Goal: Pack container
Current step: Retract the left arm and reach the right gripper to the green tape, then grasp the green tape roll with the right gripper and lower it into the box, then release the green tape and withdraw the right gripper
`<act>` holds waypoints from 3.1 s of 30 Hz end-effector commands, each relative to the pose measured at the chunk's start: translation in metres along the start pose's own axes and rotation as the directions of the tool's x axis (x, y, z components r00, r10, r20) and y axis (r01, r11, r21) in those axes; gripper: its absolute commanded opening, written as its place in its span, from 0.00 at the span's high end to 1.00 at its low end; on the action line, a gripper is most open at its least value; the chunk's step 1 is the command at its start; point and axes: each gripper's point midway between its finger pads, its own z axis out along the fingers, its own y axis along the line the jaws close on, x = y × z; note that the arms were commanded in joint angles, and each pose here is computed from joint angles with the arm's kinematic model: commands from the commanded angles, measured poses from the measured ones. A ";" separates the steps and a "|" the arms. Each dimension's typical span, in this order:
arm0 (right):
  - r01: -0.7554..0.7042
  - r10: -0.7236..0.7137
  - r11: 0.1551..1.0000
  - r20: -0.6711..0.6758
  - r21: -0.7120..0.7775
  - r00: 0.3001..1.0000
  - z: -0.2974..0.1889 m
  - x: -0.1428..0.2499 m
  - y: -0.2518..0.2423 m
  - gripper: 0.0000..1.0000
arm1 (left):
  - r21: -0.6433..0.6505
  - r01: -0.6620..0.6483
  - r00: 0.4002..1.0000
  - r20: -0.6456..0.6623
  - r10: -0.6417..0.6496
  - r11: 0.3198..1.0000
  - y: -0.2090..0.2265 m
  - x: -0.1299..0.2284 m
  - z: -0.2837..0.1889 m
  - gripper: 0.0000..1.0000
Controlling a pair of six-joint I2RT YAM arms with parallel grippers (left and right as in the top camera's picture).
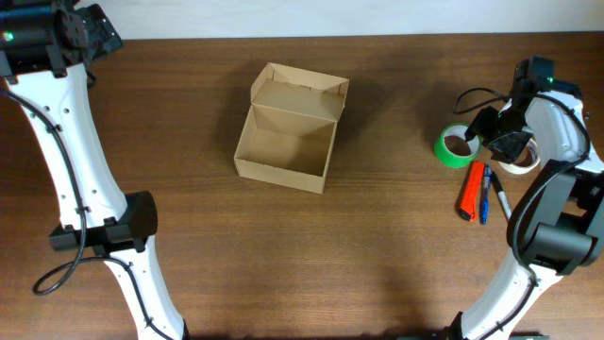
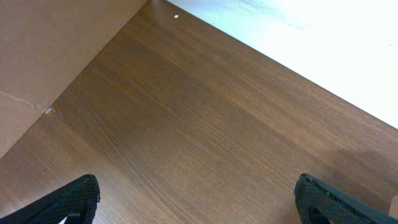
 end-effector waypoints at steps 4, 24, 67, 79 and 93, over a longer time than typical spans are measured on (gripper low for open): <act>-0.034 0.037 0.998 -0.070 0.050 0.997 0.031 0.011 -0.006 0.42 | -0.011 -0.005 1.000 0.007 0.005 1.000 0.005 -0.001 -0.004 0.00; 0.168 -0.168 0.986 -0.035 0.017 0.985 -0.023 0.003 0.029 0.96 | -0.011 -0.005 1.000 0.007 0.005 1.000 0.005 -0.001 -0.004 0.00; 0.920 -0.905 0.390 0.173 -0.024 0.388 -0.034 0.237 0.359 0.96 | -0.011 -0.005 1.000 0.007 0.005 1.000 0.005 -0.001 -0.004 0.00; 0.918 -0.908 0.396 0.141 -0.023 0.395 -0.001 0.239 0.362 0.96 | -0.010 -0.004 1.000 0.008 0.004 1.000 0.005 -0.001 -0.004 0.00; 0.920 -0.911 0.393 0.131 -0.013 0.391 0.017 0.237 0.363 0.69 | -0.011 -0.005 1.000 0.007 0.005 1.000 0.005 -0.001 -0.004 0.00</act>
